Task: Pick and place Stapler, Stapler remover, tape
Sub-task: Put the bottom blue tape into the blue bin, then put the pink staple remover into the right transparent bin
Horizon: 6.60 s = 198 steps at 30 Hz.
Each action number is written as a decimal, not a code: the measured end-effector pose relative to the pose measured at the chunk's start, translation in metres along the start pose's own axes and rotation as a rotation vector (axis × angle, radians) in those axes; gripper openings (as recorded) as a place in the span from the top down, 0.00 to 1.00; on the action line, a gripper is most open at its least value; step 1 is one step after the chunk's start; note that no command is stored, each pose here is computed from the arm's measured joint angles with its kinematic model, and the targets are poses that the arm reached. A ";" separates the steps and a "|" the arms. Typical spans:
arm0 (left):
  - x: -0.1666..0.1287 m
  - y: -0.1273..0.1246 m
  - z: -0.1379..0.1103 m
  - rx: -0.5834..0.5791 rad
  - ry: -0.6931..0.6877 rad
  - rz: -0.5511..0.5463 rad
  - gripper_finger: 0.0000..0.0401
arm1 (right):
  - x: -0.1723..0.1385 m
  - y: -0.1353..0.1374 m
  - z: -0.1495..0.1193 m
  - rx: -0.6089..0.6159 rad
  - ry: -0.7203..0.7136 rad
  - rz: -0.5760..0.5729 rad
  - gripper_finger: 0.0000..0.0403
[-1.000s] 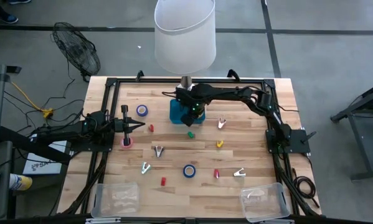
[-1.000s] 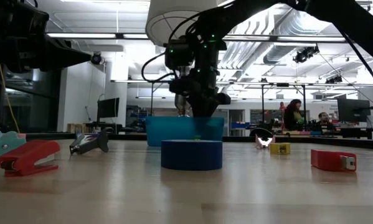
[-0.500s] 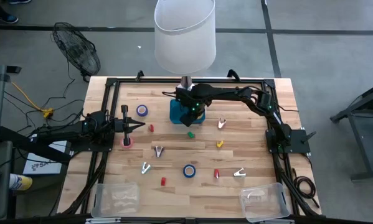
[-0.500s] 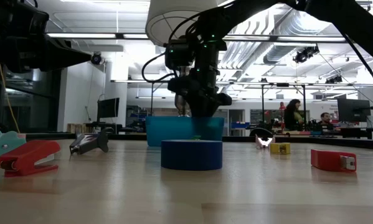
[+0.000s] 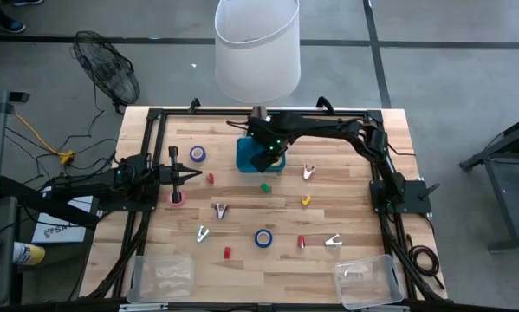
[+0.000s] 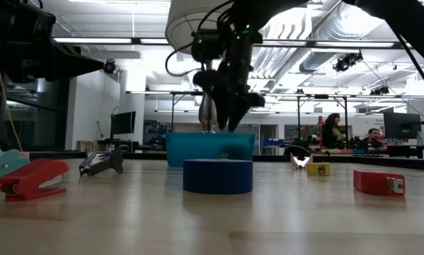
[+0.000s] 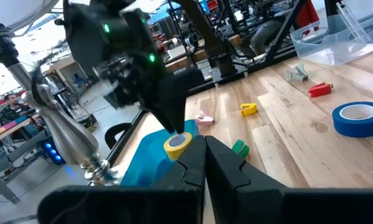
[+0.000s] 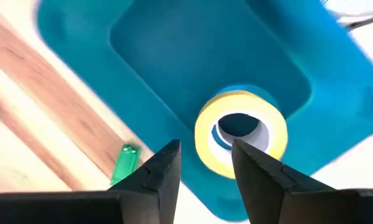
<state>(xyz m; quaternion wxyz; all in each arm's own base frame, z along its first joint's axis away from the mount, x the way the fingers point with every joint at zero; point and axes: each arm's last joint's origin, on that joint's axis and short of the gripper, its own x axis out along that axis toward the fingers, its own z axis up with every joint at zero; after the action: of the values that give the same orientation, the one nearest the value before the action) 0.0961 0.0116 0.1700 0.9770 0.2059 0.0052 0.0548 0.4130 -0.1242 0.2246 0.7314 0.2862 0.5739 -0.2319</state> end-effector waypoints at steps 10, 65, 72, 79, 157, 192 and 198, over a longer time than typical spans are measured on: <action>0.000 0.000 0.000 0.000 0.000 -0.001 1.00 | -0.035 0.031 -0.026 -0.164 -0.031 0.039 0.66; 0.000 0.000 0.000 0.000 0.000 -0.001 1.00 | 0.045 0.174 -0.198 -1.470 -0.141 0.266 0.66; 0.000 0.000 0.000 0.000 0.000 0.000 1.00 | 0.063 0.177 -0.198 -1.460 -0.134 0.261 0.66; 0.000 0.000 0.000 0.000 0.000 0.000 1.00 | 0.068 0.176 -0.198 -1.428 -0.124 0.238 0.68; 0.000 0.000 0.000 0.000 0.002 0.004 1.00 | 0.048 0.029 0.033 -0.056 -0.233 0.045 0.88; 0.000 0.000 0.000 0.000 0.003 0.005 1.00 | 0.015 0.027 0.020 -0.069 -0.152 0.058 0.64; 0.000 0.000 0.000 0.000 0.003 0.005 1.00 | 0.001 0.023 0.005 -0.022 -0.094 -0.071 0.64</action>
<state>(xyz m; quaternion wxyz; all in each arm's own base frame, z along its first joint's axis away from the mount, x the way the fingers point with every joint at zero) 0.0961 0.0117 0.1699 0.9769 0.2058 0.0062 0.0575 0.4323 -0.1108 0.2281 0.7518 0.2465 0.5513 -0.2647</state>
